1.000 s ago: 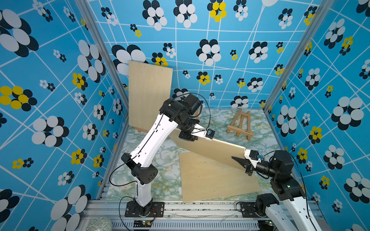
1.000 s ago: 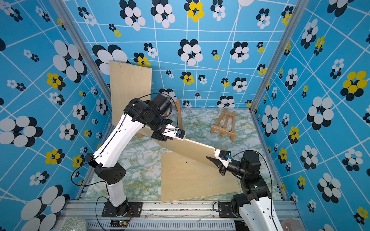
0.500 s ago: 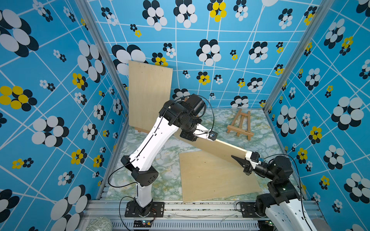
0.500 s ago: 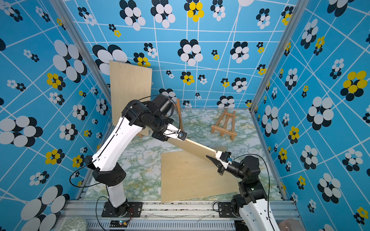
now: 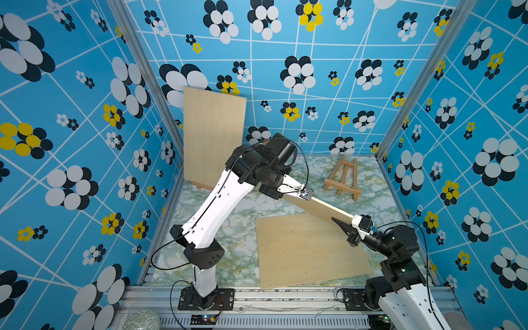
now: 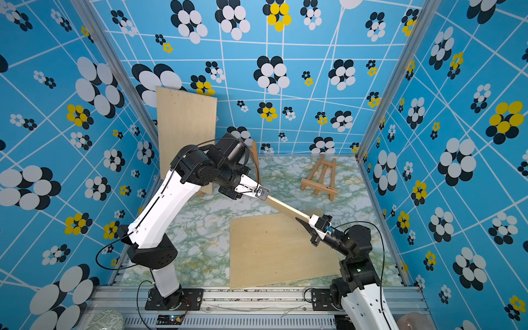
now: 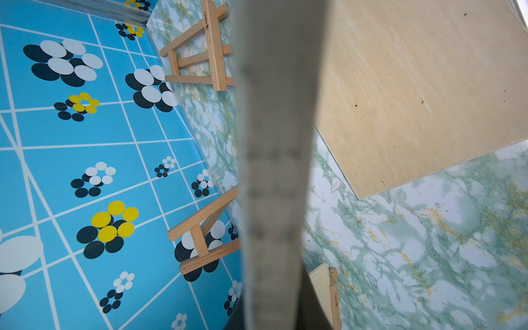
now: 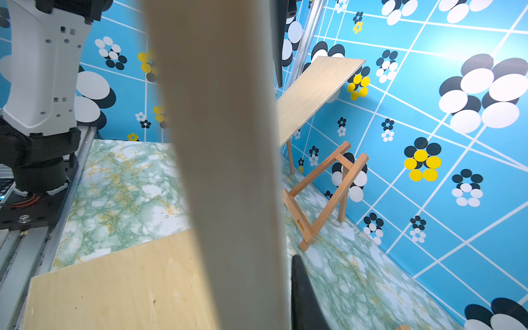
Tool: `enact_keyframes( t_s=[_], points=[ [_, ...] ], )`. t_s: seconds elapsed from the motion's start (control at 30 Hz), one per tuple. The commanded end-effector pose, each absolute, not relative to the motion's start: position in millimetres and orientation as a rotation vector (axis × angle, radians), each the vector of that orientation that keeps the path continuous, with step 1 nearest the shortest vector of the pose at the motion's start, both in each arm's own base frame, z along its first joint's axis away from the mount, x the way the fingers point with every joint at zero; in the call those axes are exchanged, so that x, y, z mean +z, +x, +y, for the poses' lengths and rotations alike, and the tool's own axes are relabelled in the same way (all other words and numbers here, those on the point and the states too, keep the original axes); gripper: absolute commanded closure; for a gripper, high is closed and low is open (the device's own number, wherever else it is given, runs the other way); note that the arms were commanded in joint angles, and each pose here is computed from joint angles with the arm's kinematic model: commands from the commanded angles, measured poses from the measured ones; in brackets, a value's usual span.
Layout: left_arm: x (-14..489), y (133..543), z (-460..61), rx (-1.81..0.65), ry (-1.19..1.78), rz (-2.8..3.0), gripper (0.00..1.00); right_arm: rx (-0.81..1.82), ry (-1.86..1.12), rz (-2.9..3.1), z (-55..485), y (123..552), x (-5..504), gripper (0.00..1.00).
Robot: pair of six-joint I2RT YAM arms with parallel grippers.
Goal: Assemble the easel
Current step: Pick up the drawing board.
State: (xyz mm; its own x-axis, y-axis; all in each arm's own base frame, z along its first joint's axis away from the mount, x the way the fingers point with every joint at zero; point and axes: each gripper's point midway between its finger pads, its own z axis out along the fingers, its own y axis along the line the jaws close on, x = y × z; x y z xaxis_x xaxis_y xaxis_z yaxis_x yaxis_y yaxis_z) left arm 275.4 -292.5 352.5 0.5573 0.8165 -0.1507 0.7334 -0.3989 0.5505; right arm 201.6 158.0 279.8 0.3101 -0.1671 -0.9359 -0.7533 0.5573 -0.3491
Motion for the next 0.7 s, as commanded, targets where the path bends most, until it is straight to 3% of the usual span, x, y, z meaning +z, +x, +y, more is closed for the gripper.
enact_keyframes(
  t_s=[0.0,0.67],
  points=[
    [429.4,297.2,-367.1,0.155,1.829,1.053,1.0,0.505,-0.583,1.304,131.7,233.8,310.9,1.0],
    [404.1,326.7,-371.1,0.152,1.845,1.109,1.0,0.497,-0.654,1.325,141.3,301.1,309.2,1.0]
  ],
)
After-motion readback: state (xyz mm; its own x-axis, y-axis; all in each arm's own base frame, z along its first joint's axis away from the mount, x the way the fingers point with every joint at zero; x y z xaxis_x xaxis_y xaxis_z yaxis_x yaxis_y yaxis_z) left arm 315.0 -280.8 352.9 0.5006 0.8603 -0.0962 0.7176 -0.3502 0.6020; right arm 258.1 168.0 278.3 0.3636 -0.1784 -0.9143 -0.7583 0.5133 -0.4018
